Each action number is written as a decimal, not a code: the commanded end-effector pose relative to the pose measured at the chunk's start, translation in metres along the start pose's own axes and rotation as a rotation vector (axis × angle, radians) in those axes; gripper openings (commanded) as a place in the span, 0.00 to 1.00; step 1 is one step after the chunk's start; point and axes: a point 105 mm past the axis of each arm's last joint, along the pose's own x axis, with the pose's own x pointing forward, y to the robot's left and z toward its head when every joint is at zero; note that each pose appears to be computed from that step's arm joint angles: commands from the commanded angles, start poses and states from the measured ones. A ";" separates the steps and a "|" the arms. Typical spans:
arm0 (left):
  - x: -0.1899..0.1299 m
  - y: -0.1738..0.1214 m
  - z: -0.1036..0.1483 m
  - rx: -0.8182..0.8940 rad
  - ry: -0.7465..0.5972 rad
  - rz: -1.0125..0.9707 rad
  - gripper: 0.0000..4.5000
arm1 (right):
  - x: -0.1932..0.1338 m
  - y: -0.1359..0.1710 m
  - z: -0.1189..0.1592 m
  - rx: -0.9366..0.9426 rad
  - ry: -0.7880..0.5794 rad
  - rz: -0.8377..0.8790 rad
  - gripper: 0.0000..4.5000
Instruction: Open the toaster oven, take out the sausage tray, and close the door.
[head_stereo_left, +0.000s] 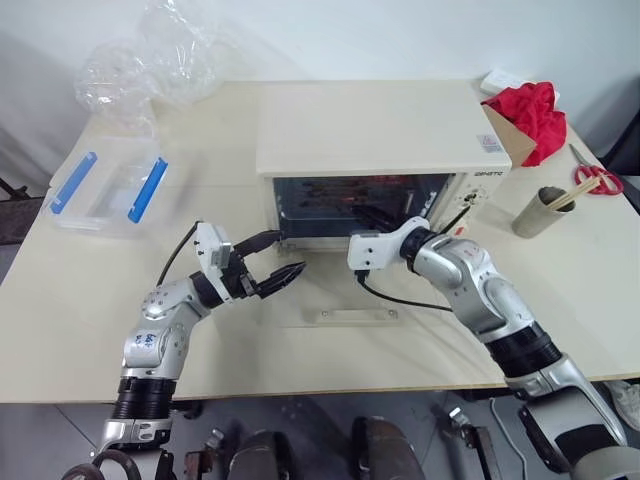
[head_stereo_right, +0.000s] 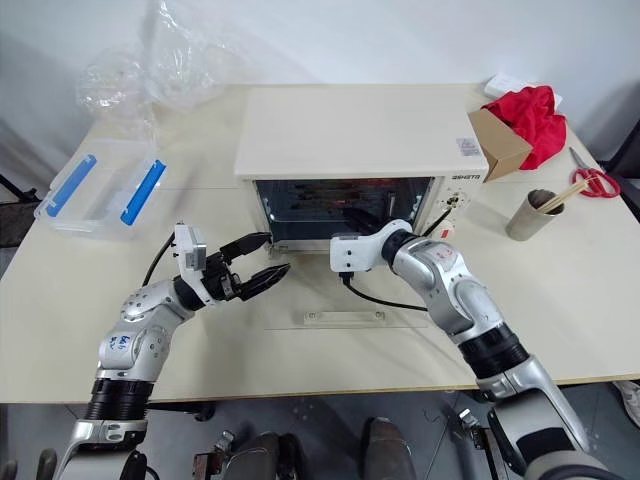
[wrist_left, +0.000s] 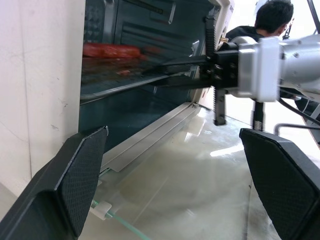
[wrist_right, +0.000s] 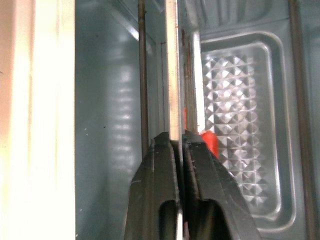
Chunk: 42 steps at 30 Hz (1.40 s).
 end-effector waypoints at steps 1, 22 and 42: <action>-0.004 -0.002 0.008 0.021 -0.017 -0.009 1.00 | -0.013 -0.018 0.019 -0.008 -0.062 -0.091 0.01; -0.035 -0.011 0.010 -0.129 0.065 -0.049 1.00 | -0.106 0.022 0.033 -0.008 -0.148 0.004 0.01; -0.014 -0.046 0.021 -0.931 0.127 -0.144 1.00 | -0.113 0.014 0.055 -0.096 -0.306 0.013 0.01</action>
